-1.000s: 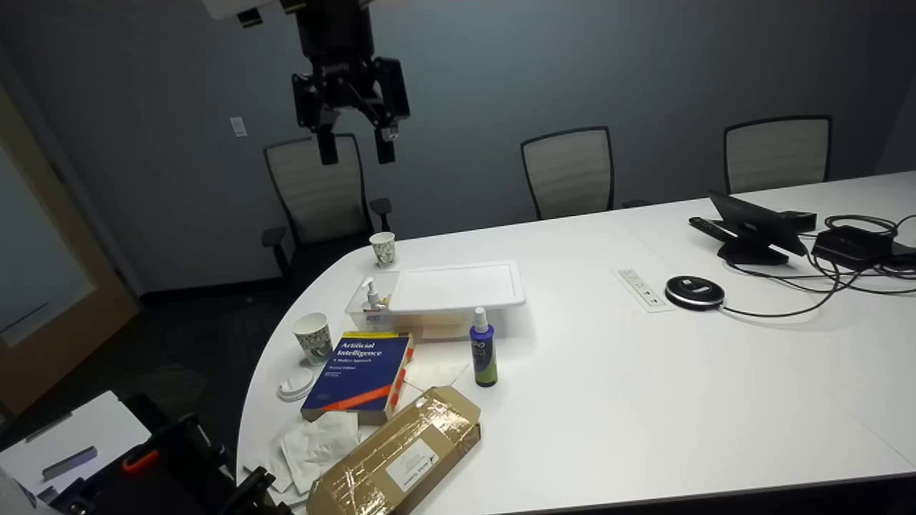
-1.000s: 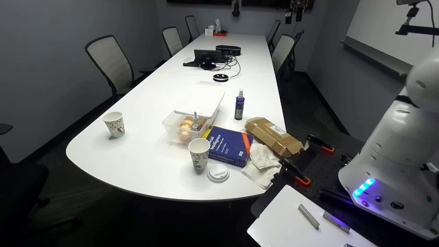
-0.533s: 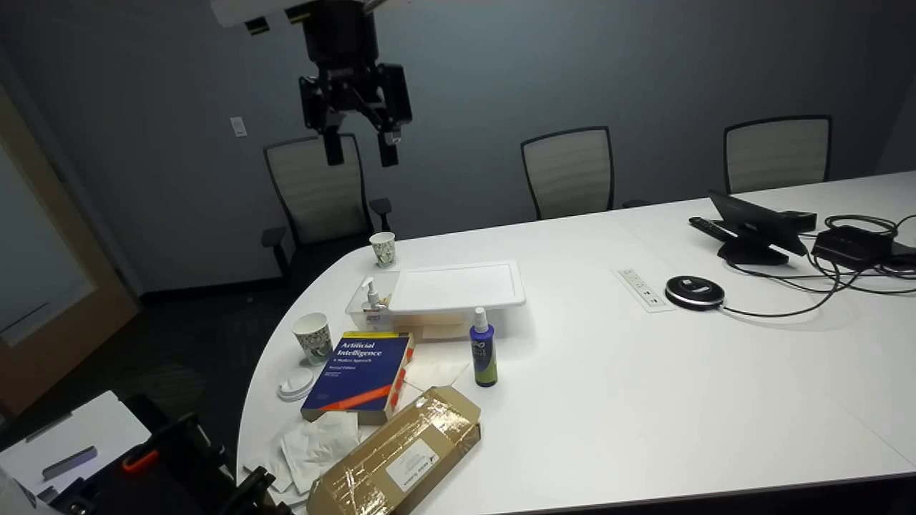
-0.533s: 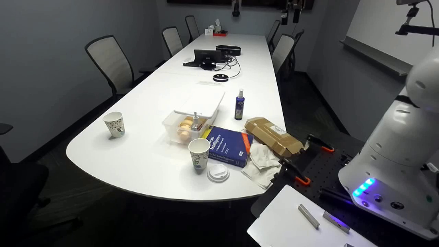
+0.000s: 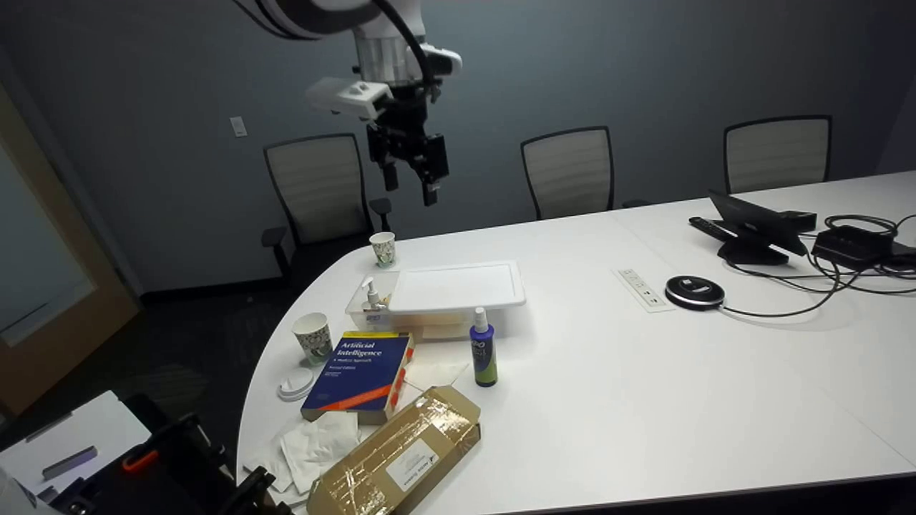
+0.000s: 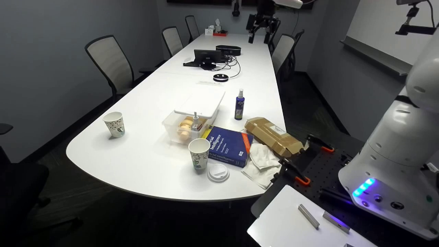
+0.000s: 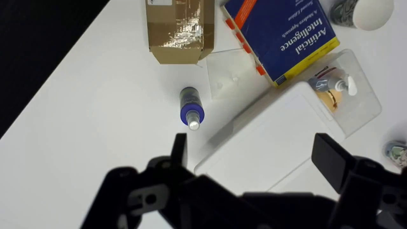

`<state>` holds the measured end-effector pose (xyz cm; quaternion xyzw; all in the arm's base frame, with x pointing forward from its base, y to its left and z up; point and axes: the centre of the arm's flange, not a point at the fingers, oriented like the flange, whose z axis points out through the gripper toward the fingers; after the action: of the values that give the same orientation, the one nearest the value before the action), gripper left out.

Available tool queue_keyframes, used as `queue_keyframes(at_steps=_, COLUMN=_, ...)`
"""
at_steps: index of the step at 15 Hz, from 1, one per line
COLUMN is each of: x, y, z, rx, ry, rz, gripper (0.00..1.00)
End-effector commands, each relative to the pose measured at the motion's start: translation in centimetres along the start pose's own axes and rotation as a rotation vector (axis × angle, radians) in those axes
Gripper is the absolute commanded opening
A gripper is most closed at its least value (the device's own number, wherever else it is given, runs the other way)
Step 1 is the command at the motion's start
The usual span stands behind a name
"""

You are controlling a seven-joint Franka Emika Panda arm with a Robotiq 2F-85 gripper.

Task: Move the bottle to the left

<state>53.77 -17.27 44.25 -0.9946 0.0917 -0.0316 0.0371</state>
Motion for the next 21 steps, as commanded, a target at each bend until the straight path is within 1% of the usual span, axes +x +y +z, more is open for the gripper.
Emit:
queue_keyframes(at_steps=1, x=5.0, y=-0.2, z=5.5, rx=-0.022, ry=0.007, rz=0.085, gripper=1.00)
queue_keyframes(at_steps=2, x=5.9, y=0.0, z=7.4, rx=-0.042, ry=0.010, rz=0.109, gripper=1.00)
queue_keyframes(at_steps=3, x=6.7, y=0.2, z=9.1, rx=-0.039, ry=0.007, rz=0.125, gripper=1.00)
queue_keyframes(at_steps=4, x=7.4, y=0.4, z=10.7, rx=-0.054, ry=0.006, rz=0.142, gripper=1.00)
queue_keyframes(at_steps=6, x=8.5, y=1.1, z=14.1, rx=-0.058, ry=-0.014, rz=0.176, gripper=1.00)
queue_keyframes(at_steps=9, x=9.3, y=2.4, z=18.0, rx=-0.048, ry=-0.052, rz=0.226, gripper=1.00)
queue_keyframes(at_steps=14, x=10.4, y=3.6, z=22.6, rx=0.004, ry=-0.081, rz=0.264, gripper=1.00)
queue_keyframes(at_steps=21, x=11.5, y=4.1, z=26.3, rx=-0.002, ry=-0.102, rz=0.274, gripper=1.00)
